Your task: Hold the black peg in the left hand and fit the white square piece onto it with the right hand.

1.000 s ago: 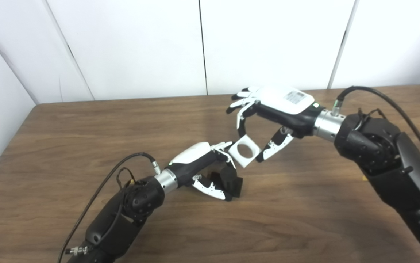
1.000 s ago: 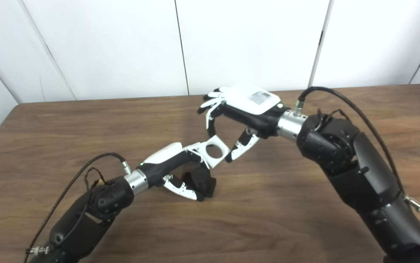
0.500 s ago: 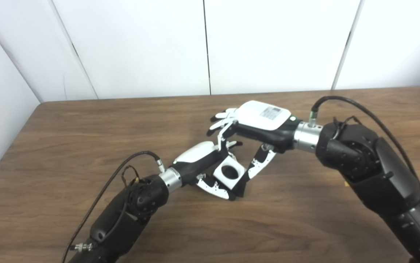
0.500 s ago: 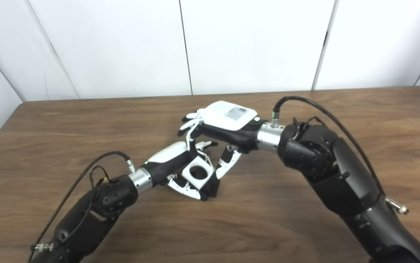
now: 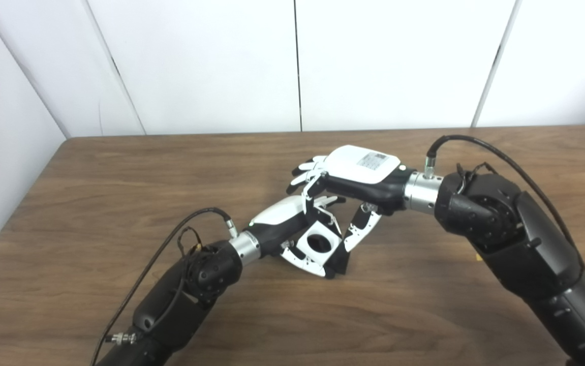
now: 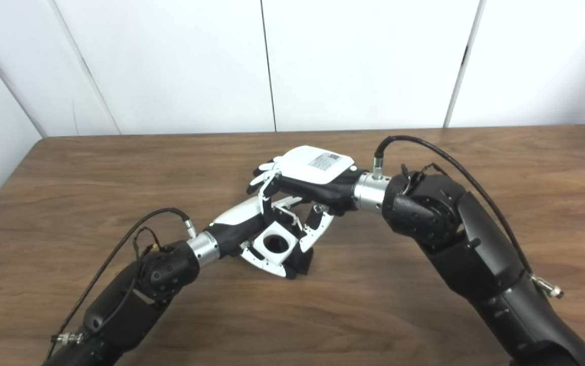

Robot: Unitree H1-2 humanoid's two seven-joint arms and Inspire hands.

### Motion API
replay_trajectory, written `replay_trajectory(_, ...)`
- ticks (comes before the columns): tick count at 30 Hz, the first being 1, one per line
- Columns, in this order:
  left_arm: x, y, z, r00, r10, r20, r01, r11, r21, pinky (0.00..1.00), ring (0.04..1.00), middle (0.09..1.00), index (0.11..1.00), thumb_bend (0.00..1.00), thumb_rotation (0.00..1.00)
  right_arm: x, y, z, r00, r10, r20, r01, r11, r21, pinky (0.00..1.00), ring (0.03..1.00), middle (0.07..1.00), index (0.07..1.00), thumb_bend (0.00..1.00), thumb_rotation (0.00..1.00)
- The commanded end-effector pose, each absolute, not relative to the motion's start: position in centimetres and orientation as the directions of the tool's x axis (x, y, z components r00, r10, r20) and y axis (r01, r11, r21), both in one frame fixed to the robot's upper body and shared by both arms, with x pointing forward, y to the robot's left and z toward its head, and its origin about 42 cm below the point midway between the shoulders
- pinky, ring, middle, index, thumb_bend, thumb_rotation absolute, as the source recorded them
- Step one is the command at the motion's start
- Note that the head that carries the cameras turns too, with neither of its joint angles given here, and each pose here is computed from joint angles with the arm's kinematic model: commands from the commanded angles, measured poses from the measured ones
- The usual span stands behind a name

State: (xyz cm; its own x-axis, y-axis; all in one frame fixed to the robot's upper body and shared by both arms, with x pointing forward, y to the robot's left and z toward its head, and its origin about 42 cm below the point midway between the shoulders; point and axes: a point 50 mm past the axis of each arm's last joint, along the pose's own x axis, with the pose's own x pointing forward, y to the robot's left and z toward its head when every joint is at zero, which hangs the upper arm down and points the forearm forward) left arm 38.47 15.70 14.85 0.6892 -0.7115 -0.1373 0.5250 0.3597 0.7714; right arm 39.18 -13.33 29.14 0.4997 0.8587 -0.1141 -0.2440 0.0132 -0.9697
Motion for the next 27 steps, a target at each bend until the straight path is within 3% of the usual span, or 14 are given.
replay_trajectory(1, 37.9, 15.7, 12.9, 0.681, -0.687, -0.252, 0.567, 0.278, 0.776, 0.96, 1.000, 0.995, 0.495, 0.52, 0.08, 39.6, -12.6, 32.0, 0.475, 0.879, -0.049, -0.157, 0.030, -0.987, 0.96, 0.935, 0.847, 0.480, 0.52, 0.14)
replay_trajectory(14, 37.8, 15.9, 12.8, 0.682, -0.686, -0.254, 0.573, 0.286, 0.768, 0.97, 1.000, 0.999, 0.494, 0.52, 0.08, 40.4, -13.7, 32.2, 0.507, 0.861, -0.043, -0.146, 0.036, -0.989, 0.96, 0.928, 0.843, 0.480, 0.52, 0.14)
replay_trajectory(27, 37.8, 15.8, 12.8, 0.683, -0.684, -0.255, 0.570, 0.281, 0.772, 0.97, 1.000, 1.000, 0.494, 0.52, 0.08, 40.4, -13.6, 31.7, 0.501, 0.862, -0.075, -0.161, 0.007, -0.987, 0.95, 0.937, 0.850, 0.481, 0.52, 0.14)
